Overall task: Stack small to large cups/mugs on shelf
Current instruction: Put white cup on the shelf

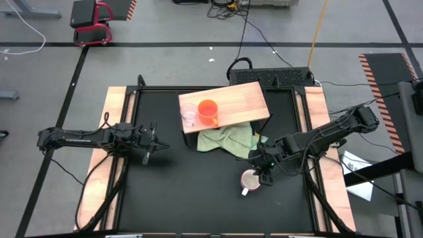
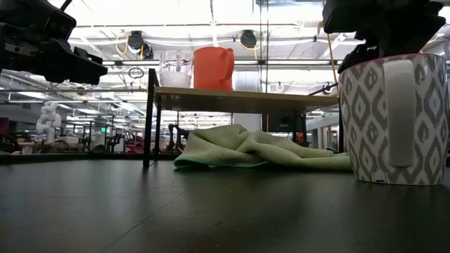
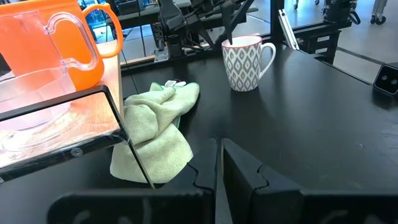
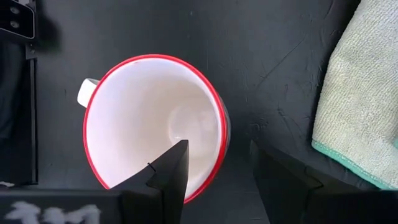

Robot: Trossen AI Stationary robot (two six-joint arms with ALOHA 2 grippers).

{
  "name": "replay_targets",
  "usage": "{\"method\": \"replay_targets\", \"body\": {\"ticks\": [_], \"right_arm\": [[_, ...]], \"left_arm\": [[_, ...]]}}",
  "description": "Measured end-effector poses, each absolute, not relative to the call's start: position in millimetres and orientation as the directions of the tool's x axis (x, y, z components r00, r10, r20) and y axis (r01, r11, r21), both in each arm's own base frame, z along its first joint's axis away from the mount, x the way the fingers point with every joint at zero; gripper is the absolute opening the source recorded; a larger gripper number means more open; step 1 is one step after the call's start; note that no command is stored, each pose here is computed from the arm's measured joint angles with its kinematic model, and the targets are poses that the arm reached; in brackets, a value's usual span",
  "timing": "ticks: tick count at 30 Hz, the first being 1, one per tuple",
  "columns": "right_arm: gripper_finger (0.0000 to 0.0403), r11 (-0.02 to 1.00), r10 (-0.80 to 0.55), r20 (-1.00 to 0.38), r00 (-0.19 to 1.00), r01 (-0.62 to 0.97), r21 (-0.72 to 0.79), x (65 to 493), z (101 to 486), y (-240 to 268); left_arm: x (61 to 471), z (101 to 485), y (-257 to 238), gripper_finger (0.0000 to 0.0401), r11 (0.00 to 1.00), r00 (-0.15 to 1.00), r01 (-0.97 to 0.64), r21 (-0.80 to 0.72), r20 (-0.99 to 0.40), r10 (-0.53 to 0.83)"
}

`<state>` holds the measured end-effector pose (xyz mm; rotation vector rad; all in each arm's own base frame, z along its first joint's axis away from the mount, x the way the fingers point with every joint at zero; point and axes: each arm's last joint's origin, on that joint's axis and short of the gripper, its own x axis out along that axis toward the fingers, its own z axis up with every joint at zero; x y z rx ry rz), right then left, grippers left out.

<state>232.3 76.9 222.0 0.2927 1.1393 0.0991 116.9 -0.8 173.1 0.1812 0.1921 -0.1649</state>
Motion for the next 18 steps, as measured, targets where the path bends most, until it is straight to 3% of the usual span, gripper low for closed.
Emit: {"method": "replay_targets", "body": {"ticks": [18], "right_arm": [[0.0162,0.970,0.222,-0.877,0.426,-0.004,0.243,232.9,222.2,76.9]], "left_arm": [[116.9,173.1,-0.8,0.0026,0.970,0.968,0.180,0.162,-0.204,-0.146]]}}
